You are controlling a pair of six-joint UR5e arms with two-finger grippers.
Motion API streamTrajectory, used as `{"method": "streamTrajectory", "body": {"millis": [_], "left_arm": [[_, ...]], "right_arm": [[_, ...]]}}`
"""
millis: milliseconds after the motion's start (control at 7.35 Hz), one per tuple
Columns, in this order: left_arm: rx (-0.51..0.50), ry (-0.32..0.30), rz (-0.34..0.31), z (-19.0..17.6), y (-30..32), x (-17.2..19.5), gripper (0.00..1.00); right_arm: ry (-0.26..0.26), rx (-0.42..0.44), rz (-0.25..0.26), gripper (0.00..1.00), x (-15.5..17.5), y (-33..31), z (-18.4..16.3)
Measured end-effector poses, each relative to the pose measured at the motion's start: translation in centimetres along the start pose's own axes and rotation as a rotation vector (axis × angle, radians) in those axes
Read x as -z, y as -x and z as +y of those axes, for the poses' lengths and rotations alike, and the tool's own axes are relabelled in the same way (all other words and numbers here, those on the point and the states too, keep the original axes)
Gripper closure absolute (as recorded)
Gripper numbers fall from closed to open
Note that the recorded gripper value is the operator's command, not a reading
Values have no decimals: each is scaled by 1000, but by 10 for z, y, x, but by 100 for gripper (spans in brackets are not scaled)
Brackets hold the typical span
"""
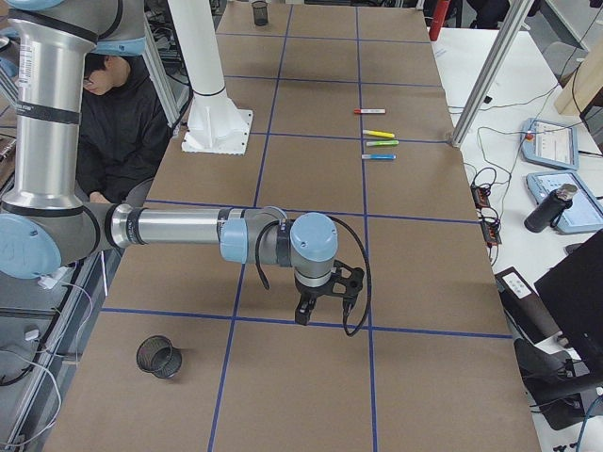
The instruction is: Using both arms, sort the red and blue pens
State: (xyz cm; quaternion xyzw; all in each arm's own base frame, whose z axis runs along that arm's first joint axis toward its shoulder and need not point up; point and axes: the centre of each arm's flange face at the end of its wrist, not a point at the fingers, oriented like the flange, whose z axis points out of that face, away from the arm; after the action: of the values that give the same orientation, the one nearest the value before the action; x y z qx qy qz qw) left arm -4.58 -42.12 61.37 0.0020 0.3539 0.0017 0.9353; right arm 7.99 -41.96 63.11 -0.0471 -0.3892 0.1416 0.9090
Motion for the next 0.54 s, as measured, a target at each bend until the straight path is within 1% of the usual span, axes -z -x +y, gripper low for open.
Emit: {"method": "streamTrajectory", "body": {"millis": [272, 545], "left_arm": [[-2, -3, 1, -1, -2, 2, 0], [-20, -24, 1, -8, -13, 13, 0]], "right_arm": [[-3, 8, -4, 0, 2, 4, -2], [-18, 20, -11, 0, 9, 15, -10]]}}
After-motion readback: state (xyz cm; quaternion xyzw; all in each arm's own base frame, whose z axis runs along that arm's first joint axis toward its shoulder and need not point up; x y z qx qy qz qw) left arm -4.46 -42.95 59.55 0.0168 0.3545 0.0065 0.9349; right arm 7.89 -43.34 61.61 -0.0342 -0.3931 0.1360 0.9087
